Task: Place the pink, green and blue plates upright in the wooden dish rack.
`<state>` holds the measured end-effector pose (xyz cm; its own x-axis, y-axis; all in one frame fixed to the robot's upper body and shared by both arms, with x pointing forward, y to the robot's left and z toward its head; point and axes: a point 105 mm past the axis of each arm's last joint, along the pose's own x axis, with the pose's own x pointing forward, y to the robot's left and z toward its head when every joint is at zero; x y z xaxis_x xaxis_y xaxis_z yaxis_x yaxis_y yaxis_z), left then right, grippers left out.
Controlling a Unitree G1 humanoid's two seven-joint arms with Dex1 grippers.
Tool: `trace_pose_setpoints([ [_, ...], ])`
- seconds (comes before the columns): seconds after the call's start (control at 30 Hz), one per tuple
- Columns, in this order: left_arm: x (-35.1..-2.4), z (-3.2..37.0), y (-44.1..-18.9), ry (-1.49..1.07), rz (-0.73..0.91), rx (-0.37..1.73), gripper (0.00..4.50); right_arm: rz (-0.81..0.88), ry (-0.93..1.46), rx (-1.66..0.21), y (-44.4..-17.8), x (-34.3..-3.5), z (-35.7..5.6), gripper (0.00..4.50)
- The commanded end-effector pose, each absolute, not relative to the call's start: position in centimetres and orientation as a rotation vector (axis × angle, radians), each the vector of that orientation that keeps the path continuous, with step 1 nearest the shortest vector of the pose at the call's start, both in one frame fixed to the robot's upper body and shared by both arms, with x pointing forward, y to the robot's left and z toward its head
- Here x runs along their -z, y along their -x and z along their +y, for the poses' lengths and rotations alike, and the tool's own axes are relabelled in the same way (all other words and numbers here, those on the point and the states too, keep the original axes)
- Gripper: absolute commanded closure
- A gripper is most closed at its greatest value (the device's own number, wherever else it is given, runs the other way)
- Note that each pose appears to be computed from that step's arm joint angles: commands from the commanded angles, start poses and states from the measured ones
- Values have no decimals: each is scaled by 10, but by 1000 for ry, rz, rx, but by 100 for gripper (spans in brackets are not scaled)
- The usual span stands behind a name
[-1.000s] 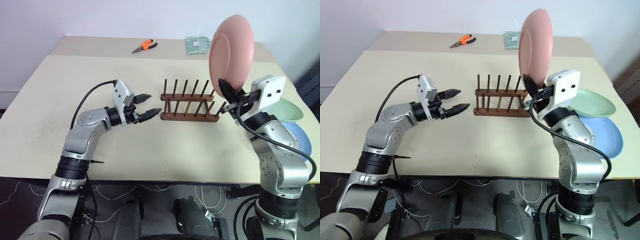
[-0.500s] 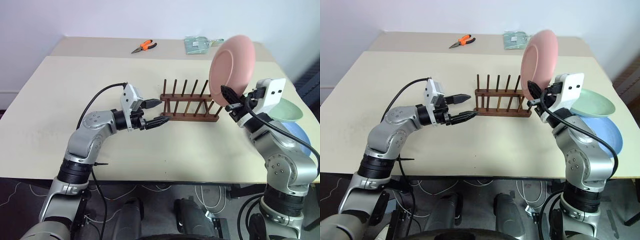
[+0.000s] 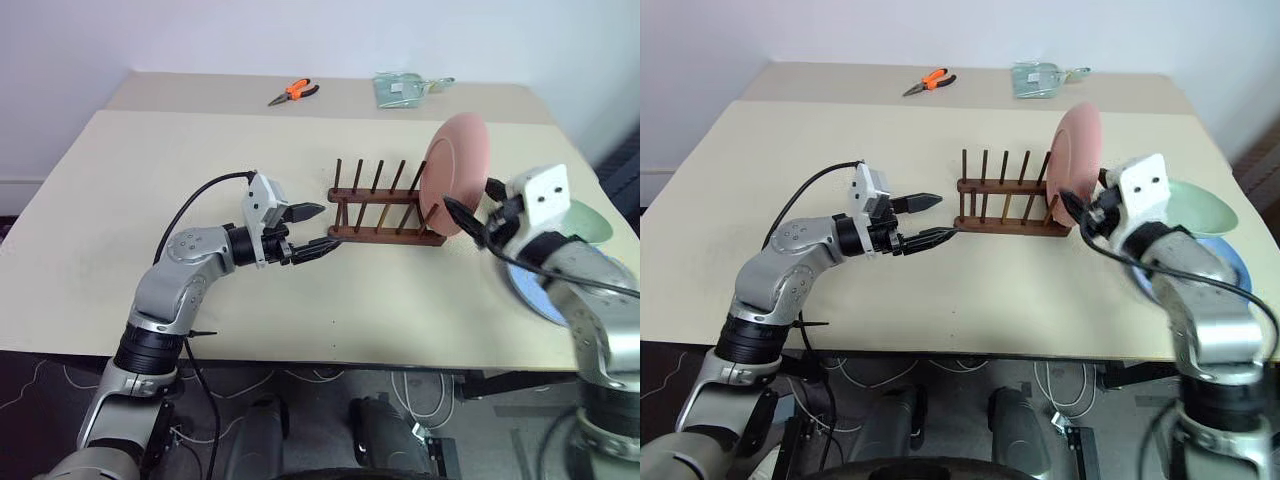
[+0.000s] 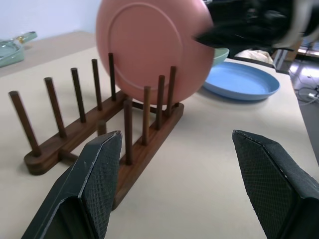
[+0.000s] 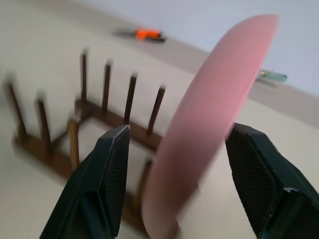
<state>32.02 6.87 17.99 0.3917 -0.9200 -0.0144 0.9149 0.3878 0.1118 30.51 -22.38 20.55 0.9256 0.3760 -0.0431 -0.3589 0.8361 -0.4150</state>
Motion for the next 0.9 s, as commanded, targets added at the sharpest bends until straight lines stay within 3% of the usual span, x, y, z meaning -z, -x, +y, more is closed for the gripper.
trace_pose_setpoints([
  [0.03,-191,68,-317,-117,-97,1178,88,-70,587,-445,-280,-227,-237,139],
  [0.2,-191,69,-321,-114,-99,1175,88,65,693,-370,-273,-220,-280,139],
  [0.33,-193,56,-319,-106,-115,1217,88,343,1223,-157,-301,-167,-356,139],
  [0.4,-193,54,-319,-104,-117,1223,88,344,1362,-150,-314,-157,-366,139],
  [0.57,-194,53,-317,-109,-121,1228,88,357,1432,-151,-339,-137,-379,139],
  [0.67,-195,56,-317,-116,-124,1217,88,333,1438,-143,-347,-138,-381,231],
  [0.8,-194,60,-317,-116,-120,1201,88,272,1499,-107,-349,-155,-380,434],
  [0.9,-197,66,-321,-122,-147,1148,88,162,1533,-8,-344,-187,-373,443],
])
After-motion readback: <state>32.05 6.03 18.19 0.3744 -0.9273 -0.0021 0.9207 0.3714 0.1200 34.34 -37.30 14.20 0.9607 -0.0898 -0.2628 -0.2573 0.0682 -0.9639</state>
